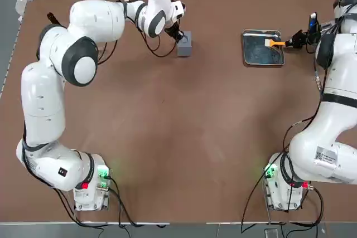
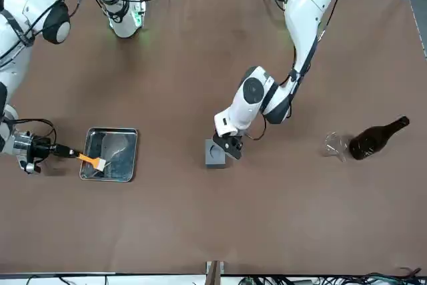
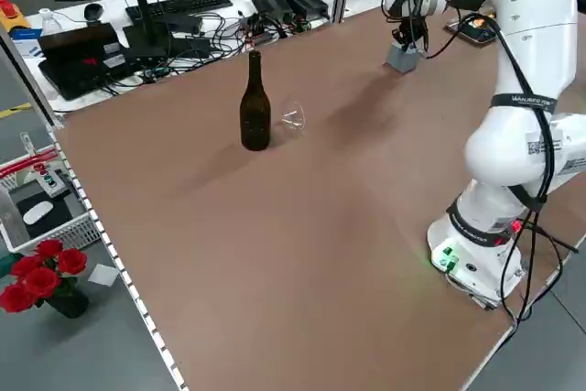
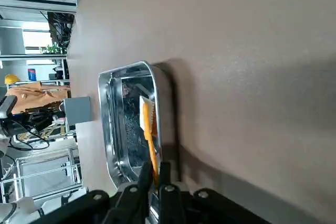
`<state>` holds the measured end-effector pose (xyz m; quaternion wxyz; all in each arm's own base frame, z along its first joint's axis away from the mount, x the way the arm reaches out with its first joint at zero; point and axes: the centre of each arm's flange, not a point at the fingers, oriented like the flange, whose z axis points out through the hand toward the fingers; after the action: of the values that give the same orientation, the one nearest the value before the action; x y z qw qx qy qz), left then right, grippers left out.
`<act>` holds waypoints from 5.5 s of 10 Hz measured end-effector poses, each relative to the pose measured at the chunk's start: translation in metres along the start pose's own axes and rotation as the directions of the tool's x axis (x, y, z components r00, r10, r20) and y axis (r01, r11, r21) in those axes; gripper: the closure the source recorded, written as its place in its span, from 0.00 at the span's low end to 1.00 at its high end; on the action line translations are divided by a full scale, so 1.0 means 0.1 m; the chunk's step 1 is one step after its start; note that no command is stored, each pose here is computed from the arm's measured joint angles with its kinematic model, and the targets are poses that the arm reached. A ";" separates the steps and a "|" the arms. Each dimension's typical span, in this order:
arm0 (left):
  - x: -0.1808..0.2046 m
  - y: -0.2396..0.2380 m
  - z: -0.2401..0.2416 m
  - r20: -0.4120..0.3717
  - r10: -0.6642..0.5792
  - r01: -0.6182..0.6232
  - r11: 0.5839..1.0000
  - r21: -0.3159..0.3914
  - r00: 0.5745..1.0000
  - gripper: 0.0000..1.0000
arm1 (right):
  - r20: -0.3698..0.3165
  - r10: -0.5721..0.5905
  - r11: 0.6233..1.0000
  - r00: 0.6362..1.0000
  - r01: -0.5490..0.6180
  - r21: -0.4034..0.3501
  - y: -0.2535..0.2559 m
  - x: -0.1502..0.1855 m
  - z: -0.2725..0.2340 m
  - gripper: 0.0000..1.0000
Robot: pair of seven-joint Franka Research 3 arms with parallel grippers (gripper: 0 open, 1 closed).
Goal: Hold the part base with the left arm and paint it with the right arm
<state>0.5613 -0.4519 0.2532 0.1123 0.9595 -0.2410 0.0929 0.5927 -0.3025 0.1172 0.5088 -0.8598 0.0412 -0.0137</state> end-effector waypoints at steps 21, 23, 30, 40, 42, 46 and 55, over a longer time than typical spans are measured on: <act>0.01 -0.02 -0.01 -0.002 -0.002 0.002 1.000 0.001 1.000 0.99 | 0.110 -0.008 0.669 0.994 0.087 -0.739 -2.80 0.12 0.50 0.96; 0.01 -0.02 -0.01 -0.002 -0.003 0.003 1.000 0.001 1.000 0.99 | 0.109 0.071 0.567 0.992 0.050 -0.822 -2.83 0.08 0.66 0.96; 0.00 -0.02 -0.01 0.000 -0.002 0.002 1.000 0.001 1.000 0.99 | 0.054 0.162 0.407 0.985 -0.017 -0.913 -3.04 0.04 1.43 0.96; 0.00 -0.01 0.00 0.000 -0.001 0.001 1.000 0.000 1.000 0.99 | 0.005 0.179 0.411 0.984 -0.070 -0.909 -3.30 -0.06 2.45 0.96; 0.00 -0.01 0.00 0.000 0.000 0.000 1.000 0.000 1.000 0.99 | 0.010 0.184 0.418 0.983 -0.069 -0.906 -3.36 -0.09 2.55 0.96; 0.00 -0.01 0.00 0.000 0.000 0.000 1.000 0.000 1.000 0.99 | 0.055 0.231 0.491 0.971 -0.068 -0.868 -3.37 -0.14 2.55 0.96; 0.00 0.00 0.00 0.000 0.001 -0.001 1.000 0.000 1.000 0.99 | 0.157 0.024 0.503 0.987 0.123 -0.855 -2.87 0.14 1.48 0.96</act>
<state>0.5613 -0.4514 0.2534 0.1121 0.9595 -0.2413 0.0930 0.6332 -0.0371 0.2966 0.0145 -0.9980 -0.0200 0.0578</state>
